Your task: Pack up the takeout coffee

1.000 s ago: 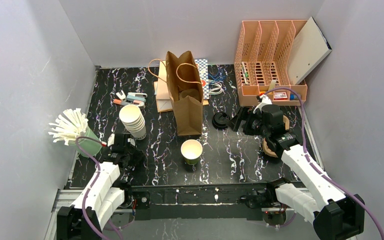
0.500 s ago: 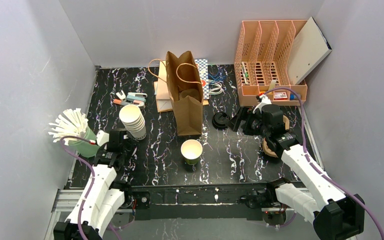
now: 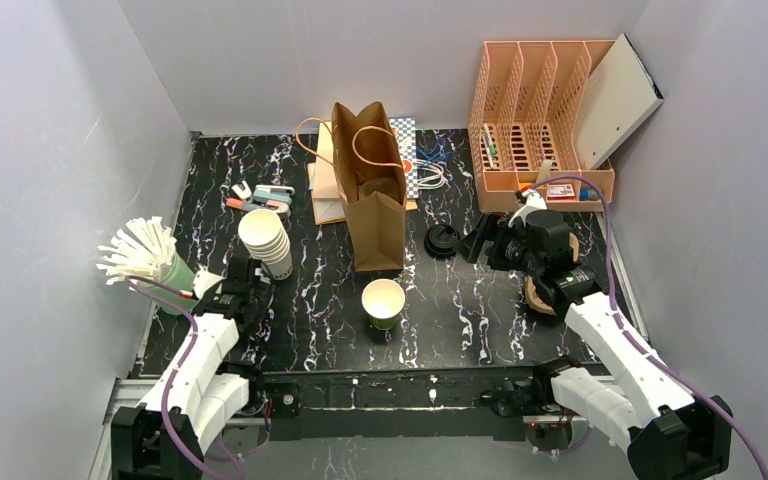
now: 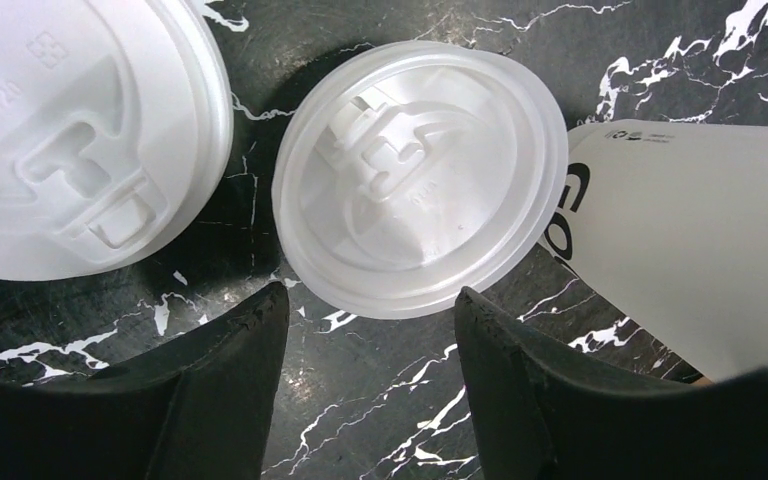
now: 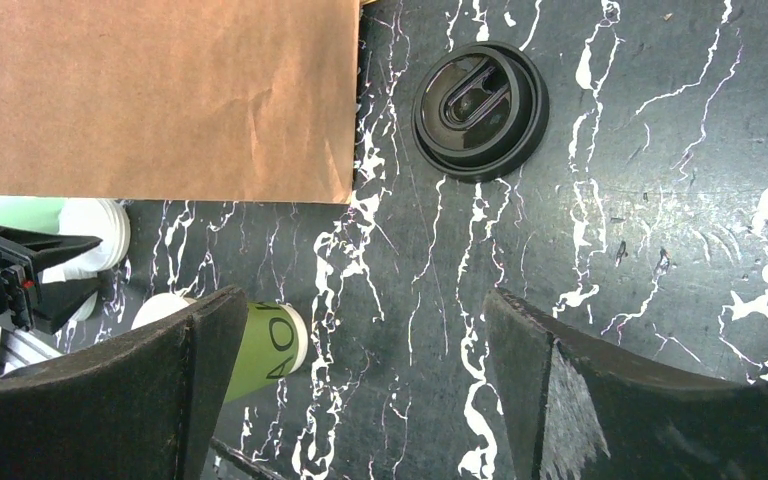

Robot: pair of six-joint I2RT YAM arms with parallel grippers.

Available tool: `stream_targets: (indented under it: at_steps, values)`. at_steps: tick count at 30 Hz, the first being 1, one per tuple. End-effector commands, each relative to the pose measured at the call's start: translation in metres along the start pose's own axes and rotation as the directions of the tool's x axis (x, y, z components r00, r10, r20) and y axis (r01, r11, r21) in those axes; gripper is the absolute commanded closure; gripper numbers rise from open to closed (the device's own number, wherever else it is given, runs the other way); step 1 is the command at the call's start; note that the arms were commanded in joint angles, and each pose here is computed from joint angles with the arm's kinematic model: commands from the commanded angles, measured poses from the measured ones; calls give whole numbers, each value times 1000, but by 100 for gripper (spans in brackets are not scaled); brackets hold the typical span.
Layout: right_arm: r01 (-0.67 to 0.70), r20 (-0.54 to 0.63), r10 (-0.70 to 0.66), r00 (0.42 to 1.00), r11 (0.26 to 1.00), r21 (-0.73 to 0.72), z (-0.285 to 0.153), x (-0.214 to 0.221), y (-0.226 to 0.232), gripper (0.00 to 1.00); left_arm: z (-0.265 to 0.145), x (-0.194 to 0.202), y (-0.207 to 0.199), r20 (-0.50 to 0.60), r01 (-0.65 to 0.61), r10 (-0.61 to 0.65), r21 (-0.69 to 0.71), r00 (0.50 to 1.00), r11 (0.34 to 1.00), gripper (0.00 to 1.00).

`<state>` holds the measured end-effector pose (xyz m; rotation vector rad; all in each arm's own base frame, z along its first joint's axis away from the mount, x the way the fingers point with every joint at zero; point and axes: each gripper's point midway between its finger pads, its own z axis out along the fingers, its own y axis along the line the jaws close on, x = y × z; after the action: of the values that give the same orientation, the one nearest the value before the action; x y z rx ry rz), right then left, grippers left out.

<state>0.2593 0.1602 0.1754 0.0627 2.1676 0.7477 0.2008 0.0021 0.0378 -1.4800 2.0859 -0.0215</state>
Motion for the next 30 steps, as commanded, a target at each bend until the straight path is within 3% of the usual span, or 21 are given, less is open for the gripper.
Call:
stream_targets:
  at_steps: [1,7,16,24,30]
  values:
    - [31,59,-30,998,999,-25,-6,-20,13,3,3,-10,9,65,31,-30,-25,997,999,40]
    - [28,48,-27,998,999,-30,-2,-19,13,3,9,-5,21,58,25,-21,-72,998,997,42]
    - [22,44,-21,999,999,-31,-2,-18,13,2,24,-1,26,93,127,-123,-33,988,991,62]
    - [24,43,-23,999,999,-27,-3,-18,12,2,24,-14,20,152,121,-117,-18,981,993,96]
    - [23,47,-21,999,999,-30,-5,-20,14,2,2,-24,25,163,95,-85,-54,983,994,100]
